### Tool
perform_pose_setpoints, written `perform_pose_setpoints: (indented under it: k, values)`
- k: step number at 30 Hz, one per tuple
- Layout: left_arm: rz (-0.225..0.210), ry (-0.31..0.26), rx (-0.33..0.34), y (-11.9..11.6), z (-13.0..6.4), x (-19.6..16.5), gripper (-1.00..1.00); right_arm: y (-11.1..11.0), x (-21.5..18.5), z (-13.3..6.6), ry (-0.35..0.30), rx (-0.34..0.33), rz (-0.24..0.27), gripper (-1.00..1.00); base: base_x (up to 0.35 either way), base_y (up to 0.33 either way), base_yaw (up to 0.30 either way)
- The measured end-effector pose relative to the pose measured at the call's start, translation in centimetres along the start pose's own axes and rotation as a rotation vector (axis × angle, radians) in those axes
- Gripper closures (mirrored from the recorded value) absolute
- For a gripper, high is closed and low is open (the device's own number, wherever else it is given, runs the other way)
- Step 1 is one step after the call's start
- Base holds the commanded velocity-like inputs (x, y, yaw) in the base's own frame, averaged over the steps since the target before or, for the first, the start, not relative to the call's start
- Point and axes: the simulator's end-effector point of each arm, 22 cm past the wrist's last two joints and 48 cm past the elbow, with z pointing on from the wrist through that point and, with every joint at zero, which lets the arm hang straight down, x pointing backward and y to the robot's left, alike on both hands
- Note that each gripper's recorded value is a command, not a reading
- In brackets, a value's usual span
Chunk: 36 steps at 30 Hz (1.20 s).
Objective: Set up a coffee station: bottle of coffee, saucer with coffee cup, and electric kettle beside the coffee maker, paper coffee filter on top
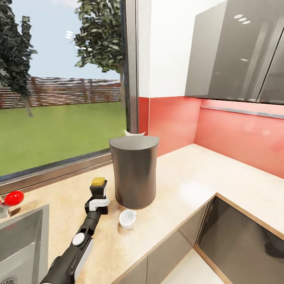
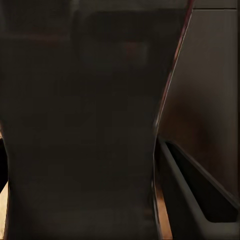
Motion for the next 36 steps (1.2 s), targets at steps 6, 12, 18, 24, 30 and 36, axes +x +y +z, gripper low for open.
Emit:
perform_pose_setpoints:
  k: [6, 12, 18, 24, 30, 36]
  values:
    - [-0.005, 0.016, -0.001, -0.1, -0.2, 0.9, 1.0, 0.0, 0.0, 0.0, 0.0, 0.0, 0.0, -1.0, 0.001, 0.0, 0.0]
    - [-0.004, -0.007, -0.005, 0.2, -0.5, 1.2, 1.0, 0.0, 0.0, 0.0, 0.0, 0.0, 0.001, -1.0, 0.0, 0.0, 0.0]
    - [-0.003, 0.0, 0.0, -0.2, -0.6, 1.8, 1.0, 0.0, 0.0, 0.0, 0.0, 0.0, 0.001, -1.0, 0.0, 0.0, 0.0]
    - [-0.009, 0.0, -0.001, -0.2, -0.6, 1.8, 1.0, 0.0, 0.0, 0.0, 0.0, 0.0, 0.0, -1.0, 0.003, 0.0, 0.0]
    - [-0.006, 0.0, 0.001, -0.3, -0.6, 1.8, 1.0, 0.0, 0.0, 0.0, 0.0, 0.0, 0.001, -1.0, 0.05, 0.0, 0.0]
    - [-0.01, -0.001, 0.0, -0.3, -0.6, 1.8, -1.0, 0.0, 0.0, 0.0, 0.0, 0.0, 0.0, -1.0, 0.006, 0.0, 0.0]
